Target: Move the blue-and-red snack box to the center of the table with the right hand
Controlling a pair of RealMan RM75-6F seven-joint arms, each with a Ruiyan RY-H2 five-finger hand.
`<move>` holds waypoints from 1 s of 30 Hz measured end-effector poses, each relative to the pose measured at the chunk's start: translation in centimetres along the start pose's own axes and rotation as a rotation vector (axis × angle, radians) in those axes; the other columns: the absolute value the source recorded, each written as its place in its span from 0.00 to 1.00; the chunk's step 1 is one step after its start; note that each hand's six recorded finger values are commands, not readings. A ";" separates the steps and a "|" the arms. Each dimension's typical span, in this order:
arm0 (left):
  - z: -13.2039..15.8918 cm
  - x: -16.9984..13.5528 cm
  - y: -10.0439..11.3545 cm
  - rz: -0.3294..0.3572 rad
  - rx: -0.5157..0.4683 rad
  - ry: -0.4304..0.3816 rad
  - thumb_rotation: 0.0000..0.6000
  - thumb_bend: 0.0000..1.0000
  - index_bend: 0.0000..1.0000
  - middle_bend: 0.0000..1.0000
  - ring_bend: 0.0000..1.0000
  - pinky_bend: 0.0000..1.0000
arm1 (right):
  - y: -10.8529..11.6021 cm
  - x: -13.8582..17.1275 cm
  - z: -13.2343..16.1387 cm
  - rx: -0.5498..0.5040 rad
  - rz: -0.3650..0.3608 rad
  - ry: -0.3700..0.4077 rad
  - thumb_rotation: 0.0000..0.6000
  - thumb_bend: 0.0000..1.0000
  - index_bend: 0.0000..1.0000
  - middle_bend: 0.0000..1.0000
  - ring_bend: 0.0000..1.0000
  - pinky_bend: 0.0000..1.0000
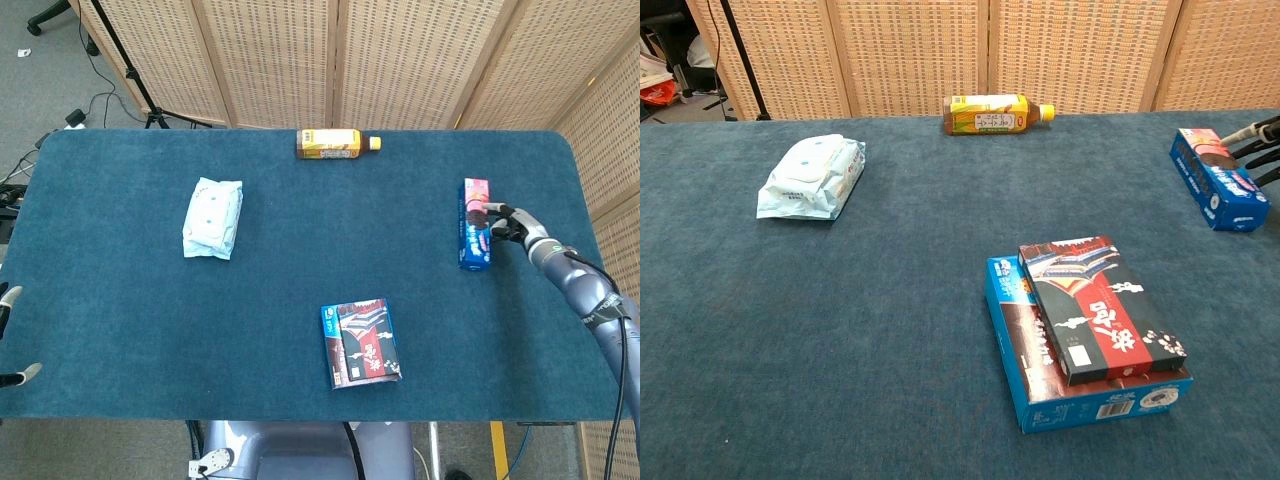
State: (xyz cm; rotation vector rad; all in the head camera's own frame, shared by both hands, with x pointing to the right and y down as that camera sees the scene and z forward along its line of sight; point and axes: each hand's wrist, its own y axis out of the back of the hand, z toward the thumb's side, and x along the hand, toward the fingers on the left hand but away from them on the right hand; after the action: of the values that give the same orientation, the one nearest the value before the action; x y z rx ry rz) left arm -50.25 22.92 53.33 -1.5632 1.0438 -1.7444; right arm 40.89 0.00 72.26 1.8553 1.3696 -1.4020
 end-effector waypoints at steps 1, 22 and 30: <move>0.0 0.0 0.0 0.000 -0.002 0.000 1.00 0.00 0.00 0.00 0.00 0.00 | -0.5 -0.1 0.2 0.000 0.011 0.005 1.00 1.00 0.14 0.10 0.06 0.29; -0.3 0.0 0.2 -0.004 -0.019 -0.003 1.00 0.00 0.00 0.00 0.00 0.00 | -11.0 -0.2 6.1 -0.041 0.202 0.117 1.00 1.00 0.14 0.10 0.07 0.30; -0.4 0.1 0.2 -0.009 -0.024 -0.005 1.00 0.00 0.00 0.00 0.00 0.00 | -13.9 0.2 7.3 -0.031 0.236 0.127 1.00 1.00 0.14 0.10 0.07 0.30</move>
State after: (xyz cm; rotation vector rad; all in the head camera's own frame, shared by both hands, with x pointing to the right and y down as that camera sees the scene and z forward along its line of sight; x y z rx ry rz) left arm -50.66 22.86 53.22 -1.5885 1.0605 -1.7391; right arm 25.16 0.06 72.16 2.0399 1.1768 -1.1568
